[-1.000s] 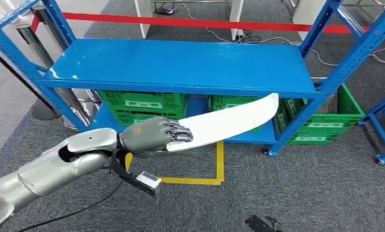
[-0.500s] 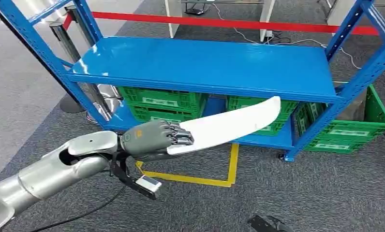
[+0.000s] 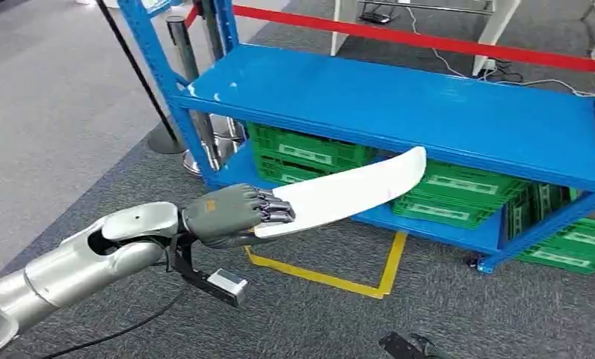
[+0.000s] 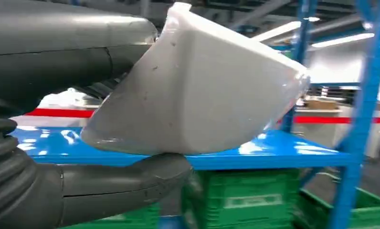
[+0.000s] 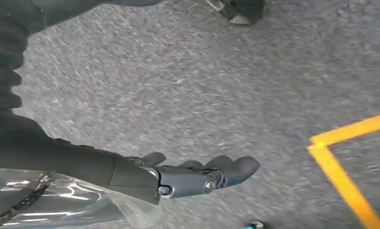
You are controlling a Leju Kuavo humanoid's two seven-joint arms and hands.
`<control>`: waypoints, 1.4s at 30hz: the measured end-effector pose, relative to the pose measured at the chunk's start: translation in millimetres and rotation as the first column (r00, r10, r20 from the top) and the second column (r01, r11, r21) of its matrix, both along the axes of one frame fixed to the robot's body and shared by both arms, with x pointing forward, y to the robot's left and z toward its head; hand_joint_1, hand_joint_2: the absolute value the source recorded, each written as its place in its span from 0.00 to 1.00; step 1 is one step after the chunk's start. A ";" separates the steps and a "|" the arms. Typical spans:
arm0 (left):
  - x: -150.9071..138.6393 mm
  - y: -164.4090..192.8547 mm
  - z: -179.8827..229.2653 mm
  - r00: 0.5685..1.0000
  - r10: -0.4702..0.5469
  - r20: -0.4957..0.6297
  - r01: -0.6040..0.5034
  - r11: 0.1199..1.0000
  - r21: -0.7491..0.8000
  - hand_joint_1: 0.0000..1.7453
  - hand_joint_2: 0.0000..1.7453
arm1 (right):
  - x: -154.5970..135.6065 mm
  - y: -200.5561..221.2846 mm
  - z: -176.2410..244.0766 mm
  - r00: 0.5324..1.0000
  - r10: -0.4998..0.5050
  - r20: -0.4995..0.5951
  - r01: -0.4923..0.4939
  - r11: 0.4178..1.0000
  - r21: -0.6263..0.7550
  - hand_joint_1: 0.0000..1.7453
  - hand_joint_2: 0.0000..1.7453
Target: Take the parts from the cabinet and place them on the table.
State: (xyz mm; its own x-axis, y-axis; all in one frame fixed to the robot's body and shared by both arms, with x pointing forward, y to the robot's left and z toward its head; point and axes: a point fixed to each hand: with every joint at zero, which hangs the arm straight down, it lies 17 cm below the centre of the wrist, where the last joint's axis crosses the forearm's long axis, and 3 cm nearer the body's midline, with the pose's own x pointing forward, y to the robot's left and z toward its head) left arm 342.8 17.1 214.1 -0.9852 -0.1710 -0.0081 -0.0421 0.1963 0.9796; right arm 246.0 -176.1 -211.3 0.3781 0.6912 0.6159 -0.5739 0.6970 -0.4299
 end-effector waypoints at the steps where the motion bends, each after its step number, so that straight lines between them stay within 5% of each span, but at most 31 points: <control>1: -0.8 -1.2 0.1 1.000 -0.002 -0.002 0.002 1.000 -0.002 1.00 1.00 | -2.0 0.2 -0.8 1.000 0.001 -0.003 -0.001 1.000 0.001 0.00 1.00; 42: -5.1 3.1 -10.8 1.000 0.005 -0.002 -0.005 1.000 0.006 1.00 1.00 | -10.1 3.6 -3.6 1.000 0.008 -0.018 -0.007 1.000 0.006 0.00 1.00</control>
State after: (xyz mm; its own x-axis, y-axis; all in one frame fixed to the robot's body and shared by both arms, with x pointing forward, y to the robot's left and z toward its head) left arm 337.7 20.1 203.4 -0.9843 -0.1762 -0.0069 -0.0409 0.1901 0.9809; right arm 235.9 -172.6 -214.9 0.3842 0.6905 0.6129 -0.5868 0.6951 -0.4152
